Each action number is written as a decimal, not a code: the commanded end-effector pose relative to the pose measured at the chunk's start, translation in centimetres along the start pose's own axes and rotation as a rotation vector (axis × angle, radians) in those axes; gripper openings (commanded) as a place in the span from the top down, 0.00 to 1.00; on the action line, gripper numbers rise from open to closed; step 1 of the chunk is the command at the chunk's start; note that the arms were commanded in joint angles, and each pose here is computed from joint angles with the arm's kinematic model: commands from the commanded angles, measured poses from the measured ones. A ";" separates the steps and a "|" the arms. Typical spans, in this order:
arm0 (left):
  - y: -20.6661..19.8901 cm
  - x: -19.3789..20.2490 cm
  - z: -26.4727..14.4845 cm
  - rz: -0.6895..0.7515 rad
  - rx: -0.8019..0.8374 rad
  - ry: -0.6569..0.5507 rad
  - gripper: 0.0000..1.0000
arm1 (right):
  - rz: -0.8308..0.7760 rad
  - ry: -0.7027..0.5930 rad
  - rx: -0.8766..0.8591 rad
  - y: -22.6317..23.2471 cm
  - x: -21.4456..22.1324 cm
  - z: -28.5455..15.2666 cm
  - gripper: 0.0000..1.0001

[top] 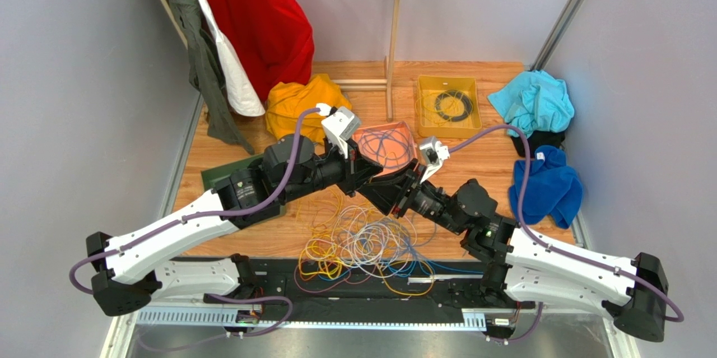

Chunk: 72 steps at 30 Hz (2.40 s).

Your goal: Untangle the cables

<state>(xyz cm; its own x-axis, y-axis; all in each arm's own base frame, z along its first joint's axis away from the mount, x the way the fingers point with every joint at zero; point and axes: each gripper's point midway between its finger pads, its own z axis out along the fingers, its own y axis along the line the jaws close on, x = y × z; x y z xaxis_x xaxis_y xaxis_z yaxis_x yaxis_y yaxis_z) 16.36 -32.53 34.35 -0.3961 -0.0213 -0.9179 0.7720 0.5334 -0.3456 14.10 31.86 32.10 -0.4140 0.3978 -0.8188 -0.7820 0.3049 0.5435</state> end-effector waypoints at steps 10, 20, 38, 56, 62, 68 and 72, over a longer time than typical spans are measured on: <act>6.1 -2.1 -5.8 -0.043 -0.327 -0.168 0.06 | -0.143 -0.154 0.424 -5.8 -7.4 -4.3 1.00; 9.7 1.9 -11.9 -0.144 -0.402 -0.279 0.07 | -0.201 -0.241 0.758 -15.4 -21.7 -3.6 1.00; 11.5 12.5 -10.5 -0.251 -0.369 -0.127 0.11 | -0.283 -0.261 1.000 -28.4 -31.2 1.3 1.00; 11.9 14.1 -9.1 -0.222 -0.379 -0.081 0.11 | -0.360 -0.274 1.072 -33.6 -33.1 2.4 1.00; 11.8 14.8 -8.3 -0.235 -0.367 -0.065 0.11 | -0.321 -0.228 1.119 -37.3 -30.1 0.9 1.00; 12.0 15.5 -8.0 -0.229 -0.381 -0.043 0.11 | -0.266 -0.153 1.138 -42.4 -24.9 0.4 1.00; 12.1 16.2 -7.8 -0.241 -0.375 -0.043 0.11 | -0.227 -0.109 1.134 -44.7 -21.7 0.6 1.00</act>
<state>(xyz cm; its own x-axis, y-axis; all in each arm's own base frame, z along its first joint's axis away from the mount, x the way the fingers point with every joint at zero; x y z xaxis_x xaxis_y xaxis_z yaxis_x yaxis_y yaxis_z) 15.41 -19.08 16.49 -0.5173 -0.1722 -0.8383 0.4159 0.8055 -0.4221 57.30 9.16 27.24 -0.2456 0.2661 -0.9321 0.0882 0.9637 0.2519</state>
